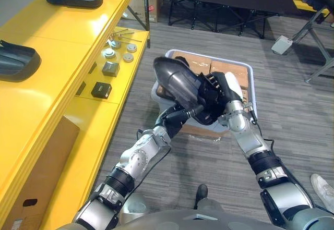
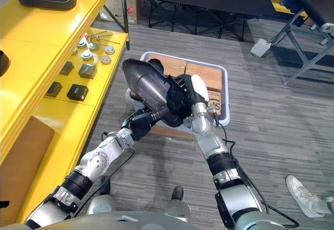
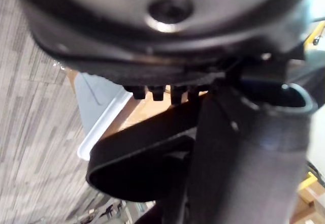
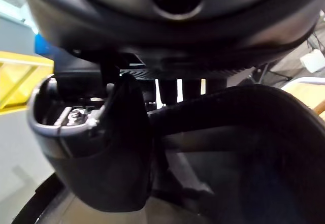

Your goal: Walk over and take three plastic housings, then place them on the shelf

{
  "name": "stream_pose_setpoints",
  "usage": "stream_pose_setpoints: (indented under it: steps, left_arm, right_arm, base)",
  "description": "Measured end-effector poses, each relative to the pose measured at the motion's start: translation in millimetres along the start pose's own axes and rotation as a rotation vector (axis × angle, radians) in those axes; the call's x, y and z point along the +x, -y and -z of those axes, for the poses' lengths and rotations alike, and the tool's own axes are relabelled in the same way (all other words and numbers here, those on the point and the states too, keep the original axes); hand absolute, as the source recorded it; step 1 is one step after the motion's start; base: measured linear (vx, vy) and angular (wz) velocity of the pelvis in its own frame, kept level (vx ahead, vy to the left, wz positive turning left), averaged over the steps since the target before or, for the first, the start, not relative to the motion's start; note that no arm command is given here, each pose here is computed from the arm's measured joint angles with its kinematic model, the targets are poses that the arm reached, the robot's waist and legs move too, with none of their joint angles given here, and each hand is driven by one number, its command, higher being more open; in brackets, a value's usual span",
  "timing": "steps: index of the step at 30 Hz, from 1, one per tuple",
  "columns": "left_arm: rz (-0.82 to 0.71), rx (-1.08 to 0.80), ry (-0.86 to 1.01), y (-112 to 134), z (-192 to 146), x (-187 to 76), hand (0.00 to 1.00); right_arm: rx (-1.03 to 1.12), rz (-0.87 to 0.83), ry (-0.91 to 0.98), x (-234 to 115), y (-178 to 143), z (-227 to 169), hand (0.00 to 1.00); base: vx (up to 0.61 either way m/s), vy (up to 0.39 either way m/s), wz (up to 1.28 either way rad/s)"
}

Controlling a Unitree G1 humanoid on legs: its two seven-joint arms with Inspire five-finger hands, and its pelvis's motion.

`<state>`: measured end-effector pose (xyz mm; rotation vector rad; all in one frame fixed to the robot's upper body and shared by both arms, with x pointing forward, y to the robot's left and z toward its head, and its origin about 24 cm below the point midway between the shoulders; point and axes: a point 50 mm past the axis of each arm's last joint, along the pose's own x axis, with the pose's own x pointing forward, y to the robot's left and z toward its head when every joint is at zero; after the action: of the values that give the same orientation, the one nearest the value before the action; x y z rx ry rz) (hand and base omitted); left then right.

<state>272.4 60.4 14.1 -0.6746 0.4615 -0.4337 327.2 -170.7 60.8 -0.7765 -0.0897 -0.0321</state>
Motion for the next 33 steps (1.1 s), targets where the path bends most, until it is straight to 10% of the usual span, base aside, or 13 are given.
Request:
stream_pose_setpoints:
  steps: [25,26,33]
  left_arm:
    - [-0.185,0.113,0.028,-0.8,7.6,4.6,1.0]
    - [-0.202,0.108,0.054,-1.9,4.7,4.3,0.0]
    - [-0.247,0.052,0.087,-10.7,4.4,-0.7,0.0]
  right_arm:
    - [0.116,-0.03,0.149,-18.8,-21.1,-21.1,0.0]
    - [0.128,-0.026,0.161,-20.1,-20.5,-23.9,0.0]
    - [0.191,-0.039,0.161,-30.8,-30.4,-24.8,0.0]
  base:
    - [0.0,0.0,0.0]
    - [0.0,0.0,0.0]
    - [0.0,0.0,-0.01]
